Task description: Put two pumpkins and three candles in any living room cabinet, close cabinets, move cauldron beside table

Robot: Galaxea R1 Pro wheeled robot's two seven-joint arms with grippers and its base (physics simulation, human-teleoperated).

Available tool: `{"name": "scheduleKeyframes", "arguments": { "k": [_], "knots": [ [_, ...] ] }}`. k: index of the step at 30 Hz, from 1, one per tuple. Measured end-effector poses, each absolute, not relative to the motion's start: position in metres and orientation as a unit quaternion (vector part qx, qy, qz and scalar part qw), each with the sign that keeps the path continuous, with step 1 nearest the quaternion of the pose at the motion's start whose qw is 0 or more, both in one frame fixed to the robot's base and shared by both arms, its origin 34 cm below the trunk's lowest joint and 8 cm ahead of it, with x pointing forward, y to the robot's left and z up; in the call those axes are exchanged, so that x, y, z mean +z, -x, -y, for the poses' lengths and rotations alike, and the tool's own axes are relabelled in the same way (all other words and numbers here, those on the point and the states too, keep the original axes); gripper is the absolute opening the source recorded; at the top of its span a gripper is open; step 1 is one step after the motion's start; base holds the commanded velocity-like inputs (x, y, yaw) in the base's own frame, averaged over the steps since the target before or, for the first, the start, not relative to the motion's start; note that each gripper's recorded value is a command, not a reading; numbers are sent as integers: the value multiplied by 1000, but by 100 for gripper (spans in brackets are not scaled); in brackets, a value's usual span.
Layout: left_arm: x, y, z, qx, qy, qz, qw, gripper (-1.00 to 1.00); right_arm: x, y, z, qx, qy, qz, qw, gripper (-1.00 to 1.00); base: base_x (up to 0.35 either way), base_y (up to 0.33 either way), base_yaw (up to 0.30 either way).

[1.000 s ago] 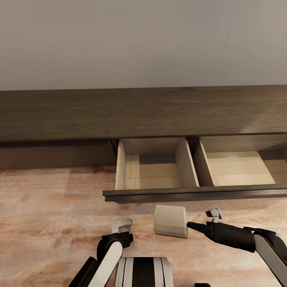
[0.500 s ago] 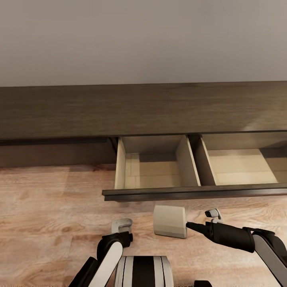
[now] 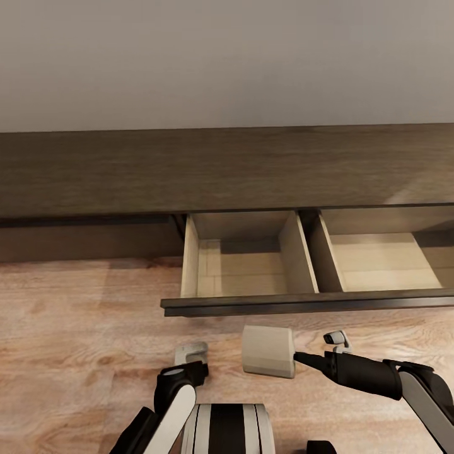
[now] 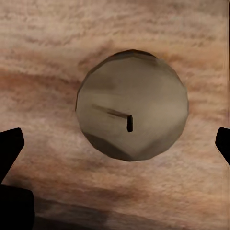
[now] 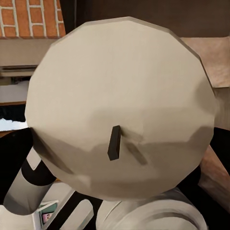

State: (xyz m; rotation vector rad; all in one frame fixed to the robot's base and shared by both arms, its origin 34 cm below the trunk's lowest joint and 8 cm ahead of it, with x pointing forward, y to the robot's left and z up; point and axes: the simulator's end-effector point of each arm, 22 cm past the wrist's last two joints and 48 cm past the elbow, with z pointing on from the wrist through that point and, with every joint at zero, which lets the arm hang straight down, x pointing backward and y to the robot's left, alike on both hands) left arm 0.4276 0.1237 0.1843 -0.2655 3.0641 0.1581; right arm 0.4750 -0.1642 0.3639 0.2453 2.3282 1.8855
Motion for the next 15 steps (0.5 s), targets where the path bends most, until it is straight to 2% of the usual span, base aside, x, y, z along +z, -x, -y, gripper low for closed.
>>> {"name": "scheduleKeyframes", "arguments": {
  "k": [6, 15],
  "knots": [
    [181, -442, -117, 36, 61, -995, 64, 100, 359, -473, 163, 626, -85, -773, 62, -100, 0, 0, 0],
    [179, -446, -111, 14, 48, -996, 74, 100, 359, -473, 163, 626, -86, -773, 62, -100, 0, 0, 0]
  ]
}}
